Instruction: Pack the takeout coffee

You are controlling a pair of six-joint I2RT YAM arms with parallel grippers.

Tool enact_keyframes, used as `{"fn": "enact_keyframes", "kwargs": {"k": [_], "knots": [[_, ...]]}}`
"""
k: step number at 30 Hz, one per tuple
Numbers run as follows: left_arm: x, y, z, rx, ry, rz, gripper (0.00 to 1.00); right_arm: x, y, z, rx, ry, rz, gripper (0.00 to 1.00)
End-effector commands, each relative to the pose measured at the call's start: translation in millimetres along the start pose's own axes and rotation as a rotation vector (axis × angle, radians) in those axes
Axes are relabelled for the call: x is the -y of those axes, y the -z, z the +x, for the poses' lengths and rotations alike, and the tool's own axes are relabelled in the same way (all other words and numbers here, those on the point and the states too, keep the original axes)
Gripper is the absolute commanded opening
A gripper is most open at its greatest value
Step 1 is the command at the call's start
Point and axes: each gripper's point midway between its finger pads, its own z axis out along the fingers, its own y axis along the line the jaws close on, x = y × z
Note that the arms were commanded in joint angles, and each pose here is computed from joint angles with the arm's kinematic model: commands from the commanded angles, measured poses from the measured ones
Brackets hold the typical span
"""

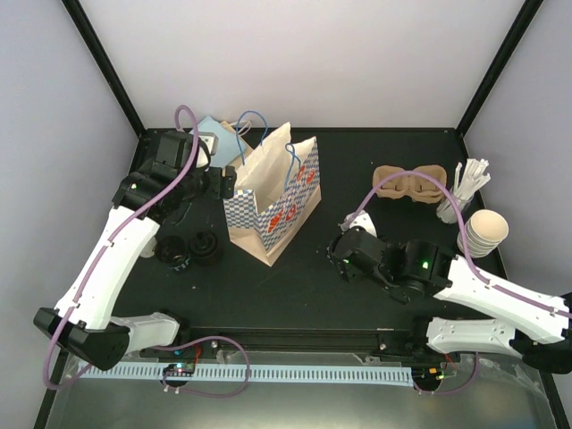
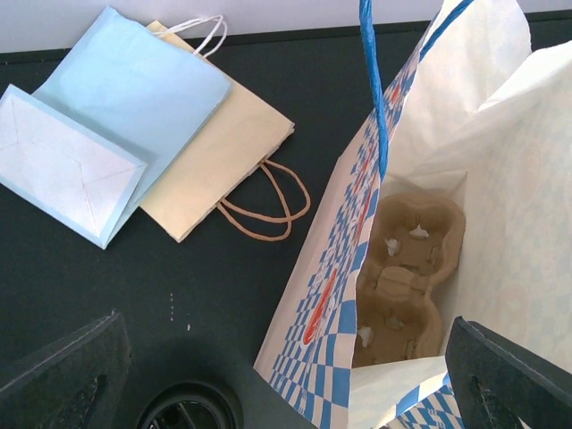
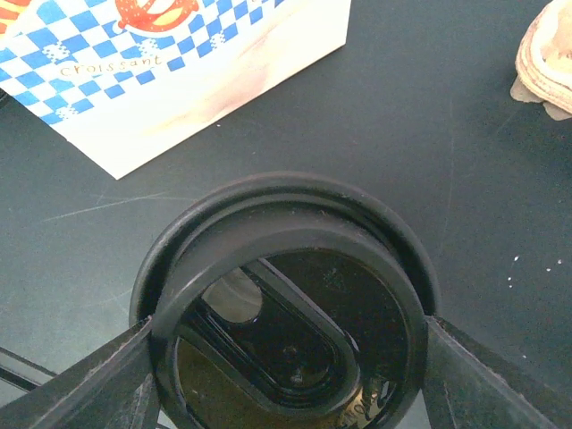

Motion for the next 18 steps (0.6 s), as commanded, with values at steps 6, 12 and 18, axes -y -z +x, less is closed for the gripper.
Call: {"fn": "enact_keyframes", "kwargs": {"k": [6,12,18], "knots": [[-1,4,-5,0.009,-0.066,-0.002,0.99,-7,-7,1,0.038,-0.045,-0.047,0.75],[1,-3,-8,0.0,-0.104,0.003,0.99,-9,-7,1,0.053,-0.037,-0.07,0.75],[10,-20,-12,-0.046,-0.148,0.03,0.99,-11,-7,-2,0.062,-0.037,-0.079,0.75]]}}
